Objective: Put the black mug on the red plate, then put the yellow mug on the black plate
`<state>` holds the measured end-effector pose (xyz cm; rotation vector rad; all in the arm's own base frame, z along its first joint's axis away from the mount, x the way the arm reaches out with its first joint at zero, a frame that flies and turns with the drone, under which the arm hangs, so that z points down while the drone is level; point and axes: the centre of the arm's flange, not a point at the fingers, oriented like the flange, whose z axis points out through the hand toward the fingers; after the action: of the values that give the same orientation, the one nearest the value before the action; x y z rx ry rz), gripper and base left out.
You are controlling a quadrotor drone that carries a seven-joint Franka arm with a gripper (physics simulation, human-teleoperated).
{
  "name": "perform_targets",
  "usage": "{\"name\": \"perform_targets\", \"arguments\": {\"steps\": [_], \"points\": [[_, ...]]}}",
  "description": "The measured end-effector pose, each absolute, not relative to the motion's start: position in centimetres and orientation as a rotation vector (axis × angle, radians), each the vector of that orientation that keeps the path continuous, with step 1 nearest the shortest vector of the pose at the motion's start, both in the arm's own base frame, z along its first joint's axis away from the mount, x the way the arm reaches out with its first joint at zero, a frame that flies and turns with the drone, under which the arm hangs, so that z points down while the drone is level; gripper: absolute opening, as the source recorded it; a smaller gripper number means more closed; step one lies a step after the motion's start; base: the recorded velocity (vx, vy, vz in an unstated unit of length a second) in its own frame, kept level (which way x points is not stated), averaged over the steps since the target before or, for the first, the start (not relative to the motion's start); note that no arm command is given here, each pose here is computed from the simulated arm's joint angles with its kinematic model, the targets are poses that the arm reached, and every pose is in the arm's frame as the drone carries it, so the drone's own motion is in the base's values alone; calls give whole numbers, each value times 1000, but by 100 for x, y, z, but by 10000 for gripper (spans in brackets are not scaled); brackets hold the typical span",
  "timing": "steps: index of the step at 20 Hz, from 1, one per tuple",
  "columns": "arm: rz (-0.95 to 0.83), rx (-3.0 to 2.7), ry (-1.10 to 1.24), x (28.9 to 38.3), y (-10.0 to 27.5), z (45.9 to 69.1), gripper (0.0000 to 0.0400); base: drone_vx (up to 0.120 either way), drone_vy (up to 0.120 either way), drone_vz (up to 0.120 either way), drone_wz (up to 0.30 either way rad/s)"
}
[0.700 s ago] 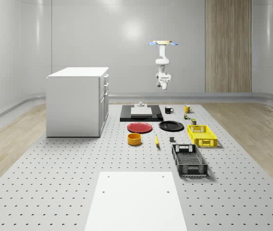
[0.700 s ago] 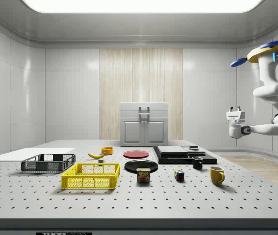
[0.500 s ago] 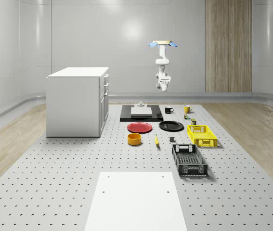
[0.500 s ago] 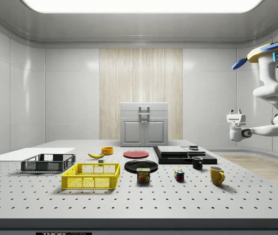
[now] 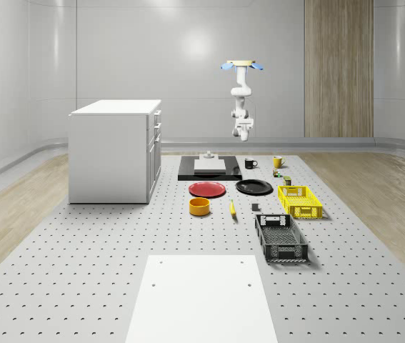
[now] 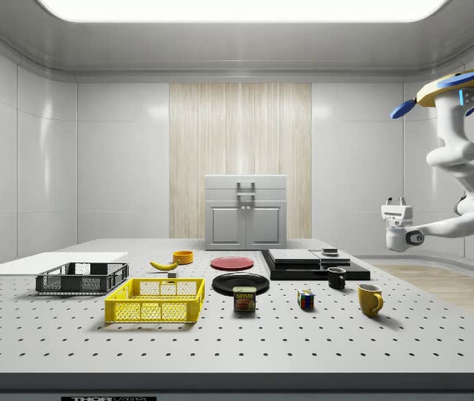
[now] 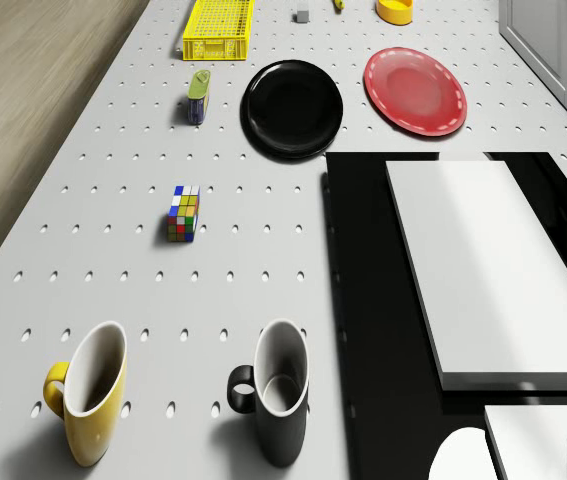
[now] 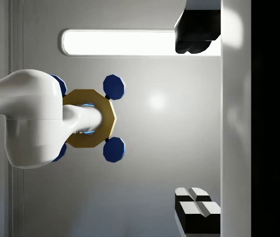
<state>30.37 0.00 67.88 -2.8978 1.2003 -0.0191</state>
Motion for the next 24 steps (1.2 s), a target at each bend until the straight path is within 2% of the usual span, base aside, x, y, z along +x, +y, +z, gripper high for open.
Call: {"name": "perform_targets", "arguments": {"steps": [5, 10, 24], "points": [[-25, -2896, 1200, 3042, 0, 6872, 400, 120, 0, -96, 0], [-30, -2895, 1199, 3041, 0, 6901, 400, 120, -80, 0, 0], [-47, -2893, 1198, 3032, 2, 6913, 400, 120, 0, 0, 0]]}}
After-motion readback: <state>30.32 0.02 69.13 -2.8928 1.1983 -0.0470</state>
